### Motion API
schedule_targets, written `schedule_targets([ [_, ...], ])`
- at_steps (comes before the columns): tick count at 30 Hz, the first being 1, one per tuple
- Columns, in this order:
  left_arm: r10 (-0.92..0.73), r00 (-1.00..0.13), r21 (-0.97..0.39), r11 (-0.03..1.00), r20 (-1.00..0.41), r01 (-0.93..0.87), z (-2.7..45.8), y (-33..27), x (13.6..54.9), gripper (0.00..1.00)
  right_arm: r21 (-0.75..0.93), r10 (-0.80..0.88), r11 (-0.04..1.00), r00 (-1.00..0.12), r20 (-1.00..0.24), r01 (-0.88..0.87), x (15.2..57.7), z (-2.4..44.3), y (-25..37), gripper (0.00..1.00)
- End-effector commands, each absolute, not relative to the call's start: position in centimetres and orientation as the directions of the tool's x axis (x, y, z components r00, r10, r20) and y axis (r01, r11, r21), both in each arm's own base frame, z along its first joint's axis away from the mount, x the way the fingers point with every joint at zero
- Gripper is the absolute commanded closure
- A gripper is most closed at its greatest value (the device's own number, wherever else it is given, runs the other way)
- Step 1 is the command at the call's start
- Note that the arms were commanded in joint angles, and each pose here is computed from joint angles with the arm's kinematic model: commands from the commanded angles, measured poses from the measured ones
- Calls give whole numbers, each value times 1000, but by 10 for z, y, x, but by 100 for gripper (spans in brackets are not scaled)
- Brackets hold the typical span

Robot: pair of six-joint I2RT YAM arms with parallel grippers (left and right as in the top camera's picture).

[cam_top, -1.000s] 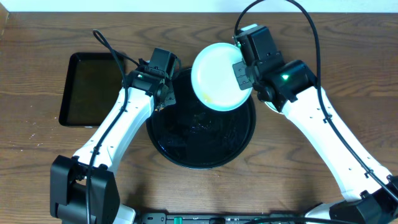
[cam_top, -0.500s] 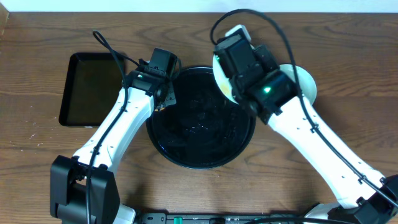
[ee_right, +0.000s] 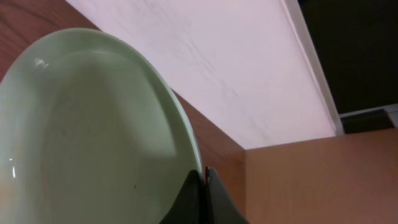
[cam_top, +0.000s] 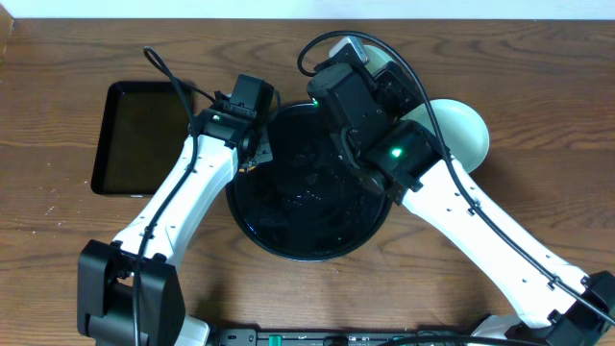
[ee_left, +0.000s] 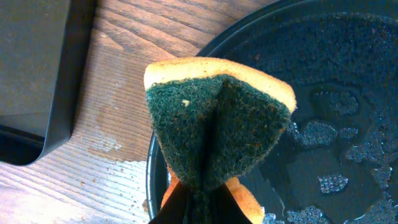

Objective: Clean dirty plates on tray and stack at the side
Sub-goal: 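Tilt and lift the green plate off the tray with the right gripper, then carry the green plate right and lower it onto the plate stack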

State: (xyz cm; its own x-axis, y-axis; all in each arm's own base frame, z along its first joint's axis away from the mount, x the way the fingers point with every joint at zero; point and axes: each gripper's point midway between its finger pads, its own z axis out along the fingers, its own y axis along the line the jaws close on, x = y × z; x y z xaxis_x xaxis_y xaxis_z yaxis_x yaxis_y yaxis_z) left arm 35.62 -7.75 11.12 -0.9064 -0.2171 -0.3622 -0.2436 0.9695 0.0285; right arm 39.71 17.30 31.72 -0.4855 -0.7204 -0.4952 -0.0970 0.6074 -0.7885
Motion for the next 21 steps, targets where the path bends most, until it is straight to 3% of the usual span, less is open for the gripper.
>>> schedule_targets([
  [1, -224, -908, 33, 967, -354, -252, 107, -77, 354, 92, -811, -725, 582, -486, -488, -54, 394, 332, 167, 99],
  [21, -224, -918, 50, 966, -327, -253, 95, -77, 354, 92, -813, -728, 580, -483, -487, -55, 395, 332, 168, 99],
])
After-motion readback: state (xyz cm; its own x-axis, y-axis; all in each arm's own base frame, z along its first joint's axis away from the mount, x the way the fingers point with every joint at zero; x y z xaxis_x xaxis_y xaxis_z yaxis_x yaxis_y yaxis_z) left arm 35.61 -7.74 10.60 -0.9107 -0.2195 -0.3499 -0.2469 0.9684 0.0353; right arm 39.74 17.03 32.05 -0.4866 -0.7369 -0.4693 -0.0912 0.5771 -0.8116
